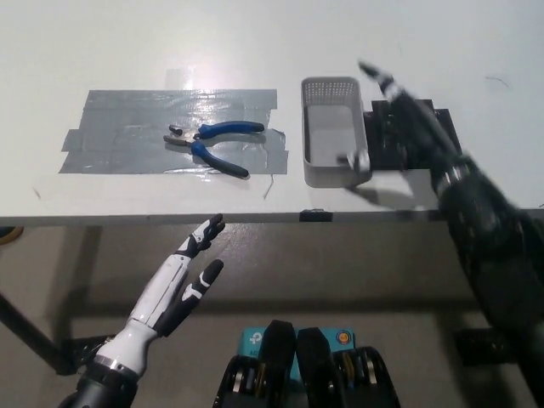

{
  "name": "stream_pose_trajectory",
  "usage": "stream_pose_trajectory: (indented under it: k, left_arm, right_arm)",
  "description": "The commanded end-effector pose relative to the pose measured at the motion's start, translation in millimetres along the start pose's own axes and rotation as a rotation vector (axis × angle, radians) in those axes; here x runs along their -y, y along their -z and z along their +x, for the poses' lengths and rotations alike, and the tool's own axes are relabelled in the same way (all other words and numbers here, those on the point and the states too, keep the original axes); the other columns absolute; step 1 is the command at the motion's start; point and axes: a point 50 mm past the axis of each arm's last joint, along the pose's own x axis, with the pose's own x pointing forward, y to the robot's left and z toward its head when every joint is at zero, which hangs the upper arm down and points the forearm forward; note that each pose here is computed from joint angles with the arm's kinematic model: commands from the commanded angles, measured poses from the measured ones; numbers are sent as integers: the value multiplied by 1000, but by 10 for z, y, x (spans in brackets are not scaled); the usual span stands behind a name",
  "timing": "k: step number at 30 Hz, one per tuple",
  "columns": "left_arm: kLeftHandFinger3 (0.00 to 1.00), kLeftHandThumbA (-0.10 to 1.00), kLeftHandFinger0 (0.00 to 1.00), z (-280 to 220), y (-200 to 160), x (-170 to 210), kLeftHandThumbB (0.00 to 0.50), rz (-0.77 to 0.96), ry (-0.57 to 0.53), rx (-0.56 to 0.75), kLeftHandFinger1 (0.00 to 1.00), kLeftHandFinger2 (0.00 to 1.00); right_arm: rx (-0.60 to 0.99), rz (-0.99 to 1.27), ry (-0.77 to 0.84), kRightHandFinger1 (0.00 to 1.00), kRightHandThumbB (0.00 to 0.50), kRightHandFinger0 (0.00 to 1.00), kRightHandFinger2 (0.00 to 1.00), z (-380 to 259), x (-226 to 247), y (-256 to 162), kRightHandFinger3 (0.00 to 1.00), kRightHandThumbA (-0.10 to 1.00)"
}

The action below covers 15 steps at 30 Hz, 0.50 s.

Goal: The robot picks the blue plier placed on top of the container and places it on the grey area of the table

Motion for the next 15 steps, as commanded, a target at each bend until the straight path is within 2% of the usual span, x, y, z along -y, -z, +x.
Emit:
stream_pose_trajectory:
  k: [1, 3, 5, 9, 11, 13, 15]
  left_arm:
    - [1000, 1000, 1000, 180, -53, -383, 69, -31, -168, 55, 1000, 1000]
    - [1000, 1000, 1000, 135, -12, -369, 82, -34, -167, 40, 1000, 1000]
    - [1000, 1000, 1000, 74, 19, -357, 91, -33, -170, 18, 1000, 1000]
    - [1000, 1000, 1000, 11, 55, -343, 85, -36, -163, 0, 1000, 1000]
    - [1000, 1000, 1000, -19, 61, -331, 80, -33, -164, -1, 1000, 1000]
    - [1000, 1000, 1000, -65, 75, -311, 83, -32, -158, -5, 1000, 1000]
    - [1000, 1000, 1000, -128, 85, -272, 86, -38, -161, -20, 1000, 1000]
  right_arm:
    - [782, 256, 211, 1000, 368, 1000, 1000, -1898, 807, -1597, 1000, 983]
    - [753, 344, 181, 1000, 376, 1000, 1000, -1976, 663, -1498, 1000, 953]
    - [718, 389, 175, 1000, 370, 1000, 1000, -2063, 501, -1404, 1000, 968]
    - [635, 468, 181, 1000, 359, 1000, 1000, -2155, 202, -1176, 1000, 982]
    - [541, 508, 199, 1000, 375, 1000, 1000, -2145, -44, -907, 1000, 1000]
    - [478, 517, 215, 1000, 344, 1000, 1000, -2139, -196, -740, 1000, 1000]
    - [371, 599, 199, 1000, 244, 1000, 1000, -2092, -487, -414, 1000, 975]
